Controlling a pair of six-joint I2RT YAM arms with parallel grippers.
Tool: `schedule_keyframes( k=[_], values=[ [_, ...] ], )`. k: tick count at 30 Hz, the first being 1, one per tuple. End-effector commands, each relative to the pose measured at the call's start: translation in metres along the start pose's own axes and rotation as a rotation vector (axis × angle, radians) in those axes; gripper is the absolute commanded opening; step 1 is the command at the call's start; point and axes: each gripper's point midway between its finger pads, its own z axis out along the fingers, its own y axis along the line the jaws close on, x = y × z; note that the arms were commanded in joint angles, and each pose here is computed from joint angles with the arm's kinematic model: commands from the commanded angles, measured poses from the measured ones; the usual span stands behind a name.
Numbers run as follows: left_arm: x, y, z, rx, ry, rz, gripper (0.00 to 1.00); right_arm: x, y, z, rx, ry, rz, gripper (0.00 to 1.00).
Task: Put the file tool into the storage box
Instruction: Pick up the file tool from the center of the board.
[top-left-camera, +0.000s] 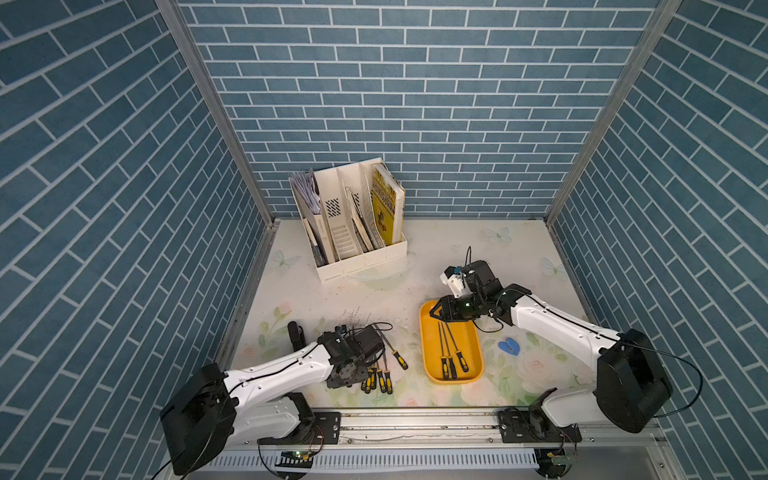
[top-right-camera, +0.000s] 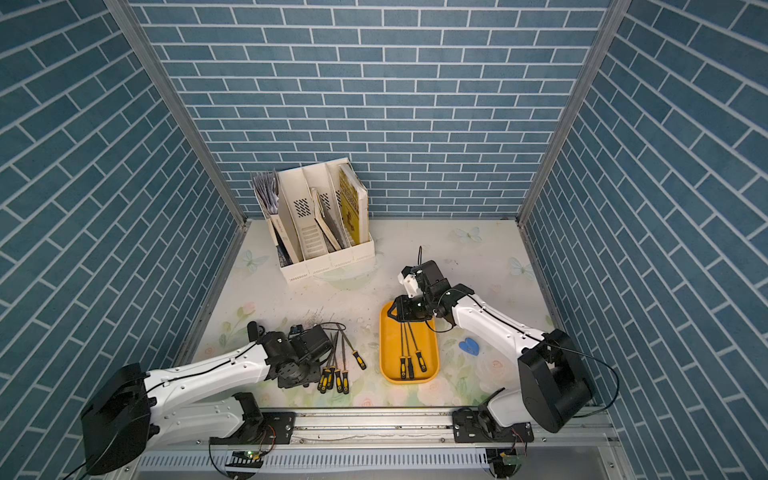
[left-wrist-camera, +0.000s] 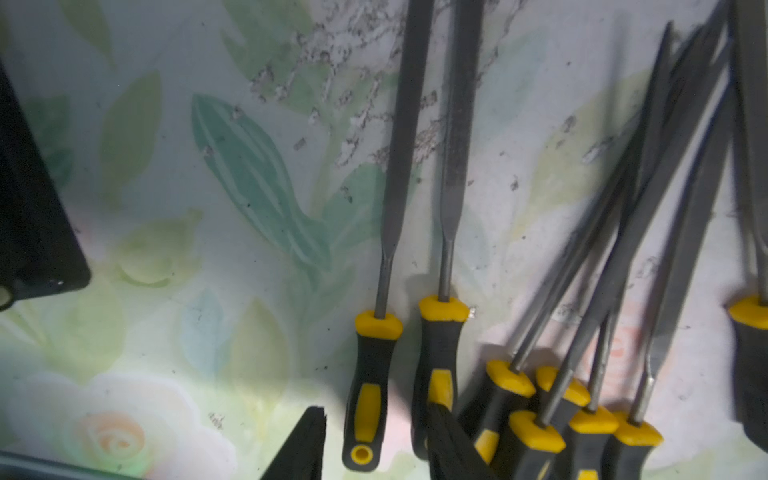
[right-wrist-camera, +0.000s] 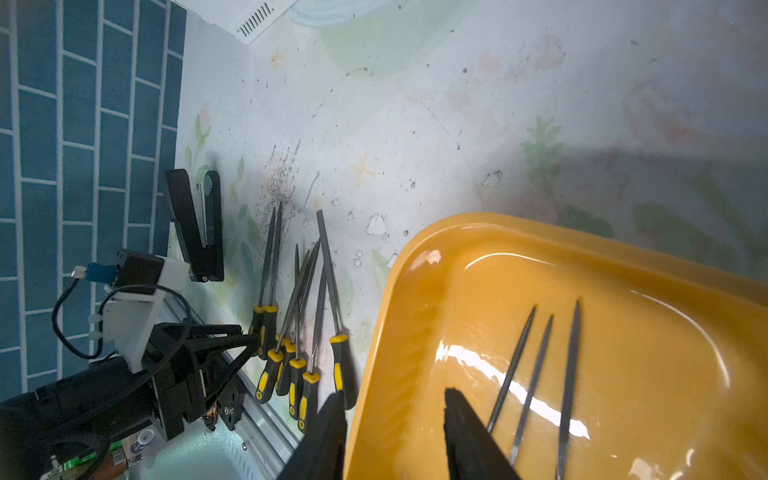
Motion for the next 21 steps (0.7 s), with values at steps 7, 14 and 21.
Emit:
schedule_keyframes(
  k=[7,14,21],
  values=[
    [0.001,0.021,0.009,-0.048,0.008,-0.001,0.39,0.007,0.004,0.001,-0.008,0.013,-0.028,0.41],
    [0.003,0.015,0.019,-0.032,0.034,0.016,0.34,0.005,0.007,0.005,-0.008,0.019,-0.034,0.40],
    [0.003,0.007,0.030,-0.027,0.056,0.035,0.20,0.005,0.011,0.007,-0.007,0.026,-0.046,0.39]
  ],
)
